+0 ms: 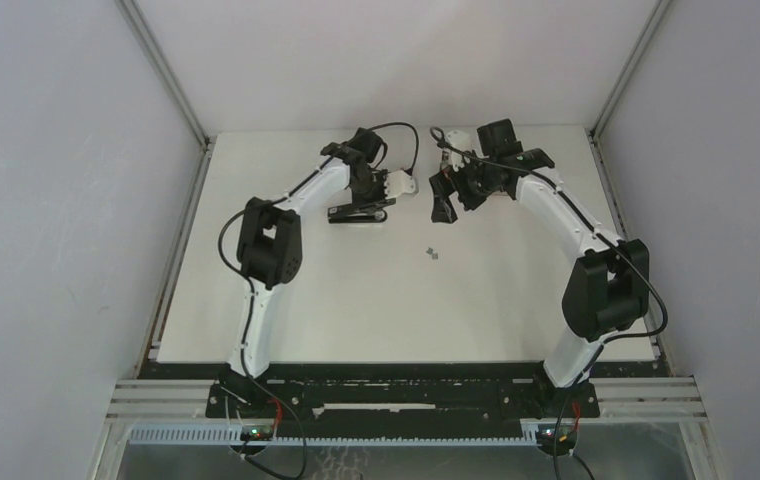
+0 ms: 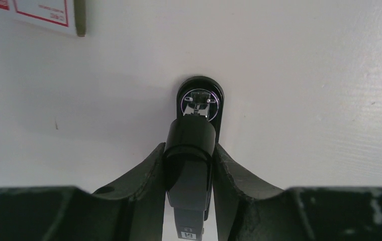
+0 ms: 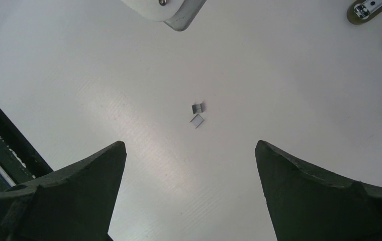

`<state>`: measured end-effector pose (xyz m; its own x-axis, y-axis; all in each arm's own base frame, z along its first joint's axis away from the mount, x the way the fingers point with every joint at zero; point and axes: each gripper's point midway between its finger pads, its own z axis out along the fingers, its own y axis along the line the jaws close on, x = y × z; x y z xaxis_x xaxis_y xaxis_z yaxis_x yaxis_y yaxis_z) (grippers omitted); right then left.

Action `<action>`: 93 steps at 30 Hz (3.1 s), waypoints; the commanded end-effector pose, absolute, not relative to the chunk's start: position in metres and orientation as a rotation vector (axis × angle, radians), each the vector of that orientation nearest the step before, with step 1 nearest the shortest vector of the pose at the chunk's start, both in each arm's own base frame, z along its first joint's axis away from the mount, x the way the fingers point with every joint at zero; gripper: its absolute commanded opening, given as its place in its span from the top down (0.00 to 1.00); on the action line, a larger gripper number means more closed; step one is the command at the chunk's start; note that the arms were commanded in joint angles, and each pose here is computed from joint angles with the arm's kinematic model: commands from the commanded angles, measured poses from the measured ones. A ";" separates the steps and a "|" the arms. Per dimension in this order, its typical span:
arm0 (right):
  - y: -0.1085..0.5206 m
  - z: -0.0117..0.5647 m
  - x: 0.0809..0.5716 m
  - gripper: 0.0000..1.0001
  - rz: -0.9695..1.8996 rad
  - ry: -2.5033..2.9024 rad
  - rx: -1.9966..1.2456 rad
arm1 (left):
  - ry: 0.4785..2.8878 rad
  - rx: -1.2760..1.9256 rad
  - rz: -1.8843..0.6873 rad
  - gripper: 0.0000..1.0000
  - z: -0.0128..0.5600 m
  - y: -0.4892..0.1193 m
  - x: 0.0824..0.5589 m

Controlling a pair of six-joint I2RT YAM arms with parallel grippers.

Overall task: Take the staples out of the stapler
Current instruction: Pick up the stapler from the center of the board, then unload the staple.

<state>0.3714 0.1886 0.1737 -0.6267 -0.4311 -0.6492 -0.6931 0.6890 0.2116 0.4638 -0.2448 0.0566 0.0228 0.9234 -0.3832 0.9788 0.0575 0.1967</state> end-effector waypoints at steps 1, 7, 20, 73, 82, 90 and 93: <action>0.194 0.210 0.370 0.00 0.726 2.222 -0.840 | 1.870 1.650 -0.148 1.00 0.130 -0.258 0.473; 0.204 0.209 0.366 0.03 0.937 2.243 -0.761 | 1.902 1.466 -0.259 1.00 0.158 -0.265 0.455; 0.234 0.160 0.379 0.18 1.436 2.386 -0.444 | 1.957 1.154 -0.589 1.00 0.163 -0.284 0.406; 0.254 0.120 0.395 0.40 1.582 2.497 -0.291 | 1.872 1.154 -0.637 1.00 0.166 -0.312 0.360; 0.265 0.127 0.393 0.41 1.561 2.472 -0.356 | 1.875 1.159 -0.637 1.00 0.164 -0.312 0.360; 0.269 0.125 0.391 0.41 1.558 2.480 -0.368 | 1.876 1.160 -0.635 1.00 0.163 -0.312 0.360; 0.270 0.120 0.389 0.41 1.604 2.494 -0.343 | 1.875 1.157 -0.635 1.00 0.164 -0.312 0.360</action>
<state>0.3822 0.2647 0.0870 -0.9810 -0.1003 -0.1661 -0.1937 0.4547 0.8693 0.3562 -0.3035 0.1335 -0.3239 0.5303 -0.7835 0.8830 0.4668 -0.0491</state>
